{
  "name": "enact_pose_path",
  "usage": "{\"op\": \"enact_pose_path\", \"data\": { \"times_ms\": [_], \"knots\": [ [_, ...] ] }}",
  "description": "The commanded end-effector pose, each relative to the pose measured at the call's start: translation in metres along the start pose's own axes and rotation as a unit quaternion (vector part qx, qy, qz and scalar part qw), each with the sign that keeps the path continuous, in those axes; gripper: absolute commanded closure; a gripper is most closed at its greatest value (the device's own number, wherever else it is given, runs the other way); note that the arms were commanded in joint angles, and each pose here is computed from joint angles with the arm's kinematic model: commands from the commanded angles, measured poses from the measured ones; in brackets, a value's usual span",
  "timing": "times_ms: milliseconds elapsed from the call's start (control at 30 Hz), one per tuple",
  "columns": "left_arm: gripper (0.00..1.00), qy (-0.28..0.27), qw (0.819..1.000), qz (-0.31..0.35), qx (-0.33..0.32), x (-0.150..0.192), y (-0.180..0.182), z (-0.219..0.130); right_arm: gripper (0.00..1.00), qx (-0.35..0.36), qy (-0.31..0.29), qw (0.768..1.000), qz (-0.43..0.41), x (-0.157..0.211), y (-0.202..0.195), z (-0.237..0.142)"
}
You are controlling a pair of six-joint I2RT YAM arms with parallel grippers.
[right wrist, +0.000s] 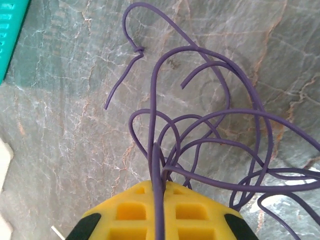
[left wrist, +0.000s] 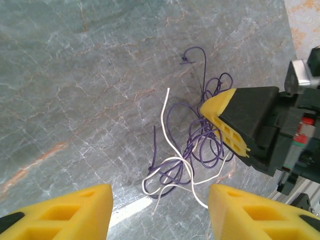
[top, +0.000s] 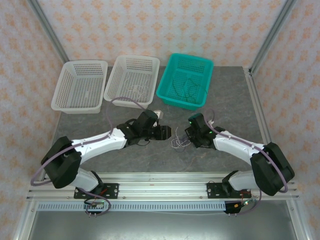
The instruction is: Untangle the cables
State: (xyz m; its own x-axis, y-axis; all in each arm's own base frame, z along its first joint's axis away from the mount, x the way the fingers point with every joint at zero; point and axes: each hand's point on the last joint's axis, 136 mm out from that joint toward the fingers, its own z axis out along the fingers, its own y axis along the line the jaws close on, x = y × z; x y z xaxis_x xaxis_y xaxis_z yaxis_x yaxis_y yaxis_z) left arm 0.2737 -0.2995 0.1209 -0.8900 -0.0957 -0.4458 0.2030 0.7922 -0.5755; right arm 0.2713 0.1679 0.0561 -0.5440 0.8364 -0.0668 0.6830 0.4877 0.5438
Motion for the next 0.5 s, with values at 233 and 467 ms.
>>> {"op": "enact_pose_path", "data": {
  "times_ms": [233,467],
  "knots": [
    [0.45,-0.020,0.999,-0.031,0.022,-0.019,-0.016,0.030,1.00,-0.092,0.052,0.994,-0.029,0.026,0.043,0.001],
    [0.74,-0.045,0.998,-0.040,-0.019,-0.030,-0.003,0.038,1.00,-0.101,0.053,0.992,-0.046,0.029,0.044,-0.006]
  ]
}}
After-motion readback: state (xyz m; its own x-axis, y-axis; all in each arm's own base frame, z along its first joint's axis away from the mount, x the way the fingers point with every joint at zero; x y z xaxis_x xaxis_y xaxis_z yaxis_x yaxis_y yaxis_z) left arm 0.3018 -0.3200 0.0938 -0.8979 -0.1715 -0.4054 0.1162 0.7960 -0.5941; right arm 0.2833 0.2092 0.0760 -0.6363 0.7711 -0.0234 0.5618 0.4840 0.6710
